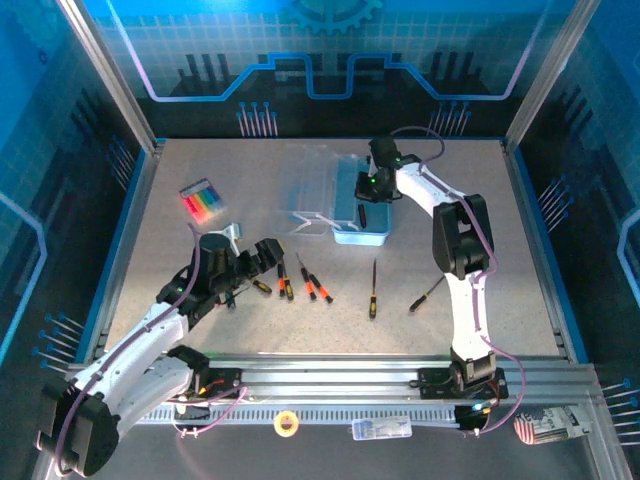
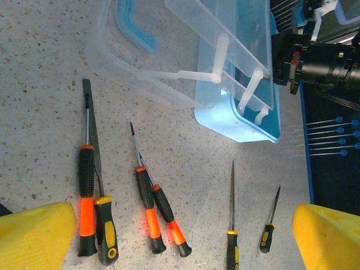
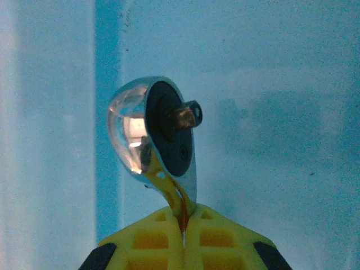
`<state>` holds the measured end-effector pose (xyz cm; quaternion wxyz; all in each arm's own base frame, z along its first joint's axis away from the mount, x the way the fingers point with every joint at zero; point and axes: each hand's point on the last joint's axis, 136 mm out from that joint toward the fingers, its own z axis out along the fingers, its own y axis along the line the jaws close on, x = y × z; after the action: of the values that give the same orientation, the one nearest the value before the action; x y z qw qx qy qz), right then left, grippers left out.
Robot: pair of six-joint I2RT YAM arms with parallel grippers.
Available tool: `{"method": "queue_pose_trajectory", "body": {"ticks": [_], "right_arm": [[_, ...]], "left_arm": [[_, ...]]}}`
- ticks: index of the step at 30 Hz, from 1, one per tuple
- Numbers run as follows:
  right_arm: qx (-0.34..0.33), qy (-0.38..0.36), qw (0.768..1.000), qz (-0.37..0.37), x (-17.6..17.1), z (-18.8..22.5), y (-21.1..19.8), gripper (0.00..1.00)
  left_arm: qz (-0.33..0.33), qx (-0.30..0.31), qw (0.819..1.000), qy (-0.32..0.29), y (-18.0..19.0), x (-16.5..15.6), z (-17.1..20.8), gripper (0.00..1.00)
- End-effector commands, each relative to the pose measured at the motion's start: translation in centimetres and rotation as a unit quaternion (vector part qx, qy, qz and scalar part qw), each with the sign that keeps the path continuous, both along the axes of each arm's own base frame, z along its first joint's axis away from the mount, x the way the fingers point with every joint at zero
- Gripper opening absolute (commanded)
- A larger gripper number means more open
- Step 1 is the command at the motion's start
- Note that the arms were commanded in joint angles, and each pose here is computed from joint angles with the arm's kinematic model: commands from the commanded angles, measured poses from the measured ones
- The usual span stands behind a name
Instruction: Pack the tool kit
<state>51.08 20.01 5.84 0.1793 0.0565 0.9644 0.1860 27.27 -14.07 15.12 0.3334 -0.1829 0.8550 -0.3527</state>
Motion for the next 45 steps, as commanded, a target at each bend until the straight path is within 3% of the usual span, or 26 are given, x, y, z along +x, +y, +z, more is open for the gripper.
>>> {"method": "queue_pose_trajectory", "body": {"ticks": [1,9,21,27,33,38,45], "right_arm": [[0.011,0.005,1.0,-0.002,0.5,-0.2,0.4,0.0],[0.01,0.023,1.0,-0.017,0.6,-1.7,0.0,0.0],[-0.003,0.024,0.999,-0.023,0.7,-1.5,-0.8,0.1],[0.012,0.022,0.999,-0.021,1.1,-0.6,-0.7,0.2],[0.02,0.019,1.0,-0.014,1.3,0.3,-0.7,0.21],[0.018,-0.006,0.999,-0.025,1.3,3.2,-1.8,0.22],[0.013,-0.058,0.997,-0.039,-0.2,7.6,-3.9,0.25]], "left_arm": [[0.004,0.012,1.0,-0.003,0.4,0.1,0.0,0.99],[0.003,0.01,1.0,0.001,0.3,0.3,0.2,0.99],[-0.002,0.02,1.0,0.004,0.2,0.6,0.7,0.99],[-0.004,0.013,1.0,0.008,-0.2,1.1,1.1,0.99],[-0.007,0.01,1.0,0.011,-0.5,1.4,1.4,0.99],[0.009,0.029,0.999,0.02,0.3,1.2,1.1,0.99],[0.083,0.079,0.992,0.049,3.4,1.1,-0.7,0.99]]}}
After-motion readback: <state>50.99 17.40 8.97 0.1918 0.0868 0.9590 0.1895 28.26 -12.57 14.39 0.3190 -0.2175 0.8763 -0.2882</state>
